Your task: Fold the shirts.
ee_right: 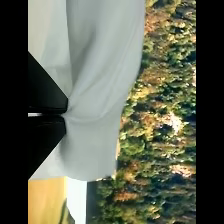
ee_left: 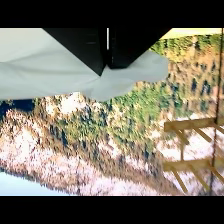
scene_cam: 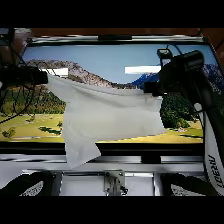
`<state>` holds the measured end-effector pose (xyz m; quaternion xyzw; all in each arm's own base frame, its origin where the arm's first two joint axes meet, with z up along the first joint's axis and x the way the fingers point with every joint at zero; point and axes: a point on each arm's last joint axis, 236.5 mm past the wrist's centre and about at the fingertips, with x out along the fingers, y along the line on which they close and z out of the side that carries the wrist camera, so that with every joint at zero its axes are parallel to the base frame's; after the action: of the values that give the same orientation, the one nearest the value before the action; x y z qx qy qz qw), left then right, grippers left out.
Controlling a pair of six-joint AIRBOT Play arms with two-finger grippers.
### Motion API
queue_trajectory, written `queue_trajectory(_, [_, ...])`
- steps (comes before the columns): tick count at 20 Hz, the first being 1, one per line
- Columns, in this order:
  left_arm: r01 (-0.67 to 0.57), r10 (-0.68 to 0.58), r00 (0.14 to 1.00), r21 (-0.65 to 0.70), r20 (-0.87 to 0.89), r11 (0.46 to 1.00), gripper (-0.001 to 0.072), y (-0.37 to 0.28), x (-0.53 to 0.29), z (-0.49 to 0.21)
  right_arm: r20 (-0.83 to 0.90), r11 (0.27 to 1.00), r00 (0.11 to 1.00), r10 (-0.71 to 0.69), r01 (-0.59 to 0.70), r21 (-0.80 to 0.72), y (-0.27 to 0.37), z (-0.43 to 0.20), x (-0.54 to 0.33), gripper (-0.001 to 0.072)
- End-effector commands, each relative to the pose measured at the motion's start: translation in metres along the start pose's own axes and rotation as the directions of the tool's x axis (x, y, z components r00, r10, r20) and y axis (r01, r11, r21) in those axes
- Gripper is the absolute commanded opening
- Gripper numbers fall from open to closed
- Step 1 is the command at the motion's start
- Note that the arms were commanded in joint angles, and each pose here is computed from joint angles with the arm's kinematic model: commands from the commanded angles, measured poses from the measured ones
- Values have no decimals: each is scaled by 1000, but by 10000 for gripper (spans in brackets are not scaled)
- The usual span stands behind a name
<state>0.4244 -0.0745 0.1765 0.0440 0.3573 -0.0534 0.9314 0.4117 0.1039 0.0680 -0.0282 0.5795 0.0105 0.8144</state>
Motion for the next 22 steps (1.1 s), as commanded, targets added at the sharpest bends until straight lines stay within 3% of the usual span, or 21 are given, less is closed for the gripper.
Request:
queue_trajectory(1, [62,-85,984,-144,-155,988,32,-28,70,-43,131,999,991,1,-8,47,10,41,58,70])
queue_trajectory(3, [96,-138,967,-194,-215,976,32,-43,90,-60,244,992,970,-15,-16,122,7,68,58,63])
queue_trajectory(5, [121,-186,946,-244,-266,962,32,-56,106,-76,241,985,969,-61,20,170,-3,70,71,64])
queue_trajectory(6, [129,-207,933,-265,-294,956,33,-62,111,-84,207,983,976,-62,24,180,-5,64,80,100])
queue_trajectory(7, [135,-231,916,-290,-327,948,33,-68,113,-94,180,983,982,-50,17,182,-5,59,85,306])
queue_trajectory(8, [140,-251,900,-308,-355,941,121,-73,112,-101,172,990,985,-19,-6,142,-2,58,83,464])
queue_trajectory(9, [133,-250,883,-299,-396,945,443,-72,106,-108,168,996,986,6,-21,87,-3,59,74,464])
queue_trajectory(10, [125,-243,859,-277,-450,953,701,-66,96,-114,165,999,986,3,-10,43,-13,60,60,464])
queue_trajectory(12, [152,-234,781,-187,-579,970,713,-43,64,-128,156,998,987,-42,49,-41,-54,60,21,464])
queue_trajectory(14, [143,-230,703,-184,-673,973,704,-11,31,-146,100,996,991,-91,91,7,-114,40,-8,463])
queue_trajectory(15, [119,-242,679,-221,-693,968,624,1,18,-155,36,994,995,-92,89,66,-140,20,-16,462])
queue_trajectory(16, [121,-283,658,-273,-698,954,433,6,8,-168,-46,990,998,-37,43,134,-156,-6,-21,462])
queue_trajectory(17, [144,-341,638,-328,-691,934,361,3,0,-183,-101,979,993,67,-46,199,-159,-29,-24,462])
queue_trajectory(18, [155,-403,605,-395,-686,906,361,-3,-7,-204,-120,958,978,170,-136,252,-156,-42,-27,462])
queue_trajectory(19, [155,-471,553,-471,-687,869,418,-12,-15,-231,-127,929,957,261,-214,302,-153,-53,-28,463])
queue_trajectory(20, [151,-535,492,-538,-687,829,698,-23,-22,-260,-129,904,940,315,-256,342,-153,-61,-27,463])
queue_trajectory(22, [122,-597,386,-603,-703,789,715,-35,-35,-314,-149,879,925,351,-270,393,-157,-74,-20,463])
